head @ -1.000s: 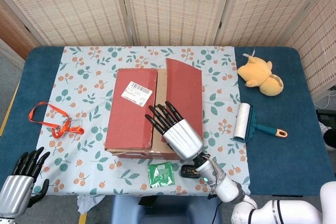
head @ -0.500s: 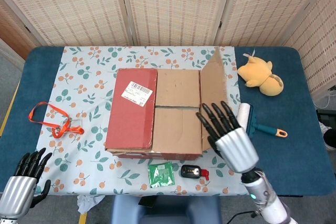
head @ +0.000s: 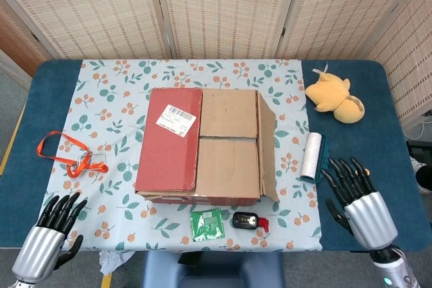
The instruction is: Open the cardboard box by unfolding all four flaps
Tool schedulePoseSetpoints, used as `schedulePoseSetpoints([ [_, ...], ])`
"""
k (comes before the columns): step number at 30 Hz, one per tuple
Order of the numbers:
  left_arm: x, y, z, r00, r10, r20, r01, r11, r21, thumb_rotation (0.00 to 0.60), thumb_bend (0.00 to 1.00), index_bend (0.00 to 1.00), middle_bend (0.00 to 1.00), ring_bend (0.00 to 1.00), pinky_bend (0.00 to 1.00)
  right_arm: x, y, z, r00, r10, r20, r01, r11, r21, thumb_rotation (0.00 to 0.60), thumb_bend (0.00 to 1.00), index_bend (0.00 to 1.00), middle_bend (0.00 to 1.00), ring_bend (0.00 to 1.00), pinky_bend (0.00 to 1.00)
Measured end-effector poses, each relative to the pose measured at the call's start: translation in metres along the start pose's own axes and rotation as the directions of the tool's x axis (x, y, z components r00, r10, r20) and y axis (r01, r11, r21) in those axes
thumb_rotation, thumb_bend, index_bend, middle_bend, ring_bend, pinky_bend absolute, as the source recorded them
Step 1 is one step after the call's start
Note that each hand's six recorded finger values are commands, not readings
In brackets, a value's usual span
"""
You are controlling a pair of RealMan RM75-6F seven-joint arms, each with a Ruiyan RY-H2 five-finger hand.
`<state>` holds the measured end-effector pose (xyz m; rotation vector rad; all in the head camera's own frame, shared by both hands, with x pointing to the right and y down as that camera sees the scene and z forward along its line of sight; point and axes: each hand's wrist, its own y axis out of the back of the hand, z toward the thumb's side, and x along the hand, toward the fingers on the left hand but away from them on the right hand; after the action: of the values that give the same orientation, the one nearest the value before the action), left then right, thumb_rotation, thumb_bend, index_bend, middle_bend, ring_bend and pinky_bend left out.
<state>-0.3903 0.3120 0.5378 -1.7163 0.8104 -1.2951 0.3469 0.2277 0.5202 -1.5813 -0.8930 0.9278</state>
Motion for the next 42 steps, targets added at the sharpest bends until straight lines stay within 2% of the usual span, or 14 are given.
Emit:
schedulePoseSetpoints([
  [2, 0.003, -0.002, 0.004, 1.000, -0.016, 0.009, 0.016, 1.000, 0.010, 0.600, 0.33, 0.00, 0.00, 0.00, 0.00, 0.018, -0.002, -0.008, 1.000, 0.025, 0.011, -0.025, 0.999, -0.028, 0.600, 0.51, 0.00, 0.00, 0.00, 0.00],
  [6, 0.013, -0.006, 0.021, 0.998, -0.044, 0.043, 0.043, 0.998, 0.039, 0.600, 0.32, 0.00, 0.00, 0.00, 0.00, 0.058, -0.007, -0.013, 0.992, 0.119, 0.030, -0.117, 0.991, -0.068, 0.600, 0.51, 0.00, 0.00, 0.00, 0.00],
  [11, 0.029, -0.004, 0.040, 0.997, -0.042, 0.063, 0.037, 0.997, 0.072, 0.600, 0.32, 0.00, 0.00, 0.00, 0.00, 0.079, -0.007, -0.009, 0.979, 0.200, 0.025, -0.200, 0.980, 0.005, 0.600, 0.51, 0.00, 0.00, 0.00, 0.00],
  [15, 0.043, 0.003, 0.063, 0.995, -0.042, 0.090, 0.035, 0.996, 0.080, 0.600, 0.36, 0.00, 0.00, 0.00, 0.00, 0.088, 0.002, -0.012, 0.977, 0.212, 0.032, -0.212, 0.977, 0.003, 0.600, 0.51, 0.00, 0.00, 0.00, 0.00],
  [18, 0.052, 0.009, 0.080, 0.992, -0.061, 0.112, 0.054, 0.996, 0.068, 0.600, 0.52, 0.00, 0.00, 0.00, 0.00, 0.092, 0.009, -0.017, 0.977, 0.210, 0.043, -0.208, 0.977, -0.042, 0.600, 0.51, 0.00, 0.00, 0.00, 0.00],
  [19, 0.056, 0.009, 0.084, 0.990, -0.079, 0.120, 0.072, 0.995, 0.062, 0.600, 0.54, 0.00, 0.00, 0.00, 0.00, 0.092, 0.011, -0.019, 0.977, 0.210, 0.046, -0.208, 0.977, -0.055, 0.600, 0.51, 0.00, 0.00, 0.00, 0.00],
  [25, 0.083, 0.016, 0.098, 0.982, -0.143, 0.121, 0.146, 0.989, -0.020, 0.600, 0.55, 0.00, 0.00, 0.00, 0.00, 0.088, 0.014, -0.027, 0.974, 0.222, 0.046, -0.219, 0.973, -0.068, 0.600, 0.51, 0.00, 0.00, 0.00, 0.00],
  [29, 0.108, 0.036, 0.113, 0.986, -0.083, 0.143, 0.093, 0.994, -0.063, 0.600, 0.53, 0.00, 0.00, 0.00, 0.00, 0.085, 0.015, -0.031, 0.972, 0.234, 0.038, -0.230, 0.970, -0.073, 0.600, 0.51, 0.00, 0.00, 0.00, 0.00],
  [33, 0.120, 0.046, 0.121, 0.989, -0.033, 0.147, 0.041, 0.998, -0.052, 0.600, 0.50, 0.00, 0.00, 0.00, 0.00, 0.085, 0.016, -0.031, 0.971, 0.236, 0.029, -0.234, 0.969, -0.077, 0.600, 0.51, 0.00, 0.00, 0.00, 0.00],
  [42, 0.134, 0.045, 0.136, 0.990, 0.004, 0.138, -0.009, 0.999, 0.034, 0.600, 0.40, 0.00, 0.00, 0.00, 0.00, 0.083, 0.020, -0.035, 0.973, 0.226, 0.034, -0.223, 0.971, -0.085, 0.600, 0.51, 0.00, 0.00, 0.00, 0.00],
])
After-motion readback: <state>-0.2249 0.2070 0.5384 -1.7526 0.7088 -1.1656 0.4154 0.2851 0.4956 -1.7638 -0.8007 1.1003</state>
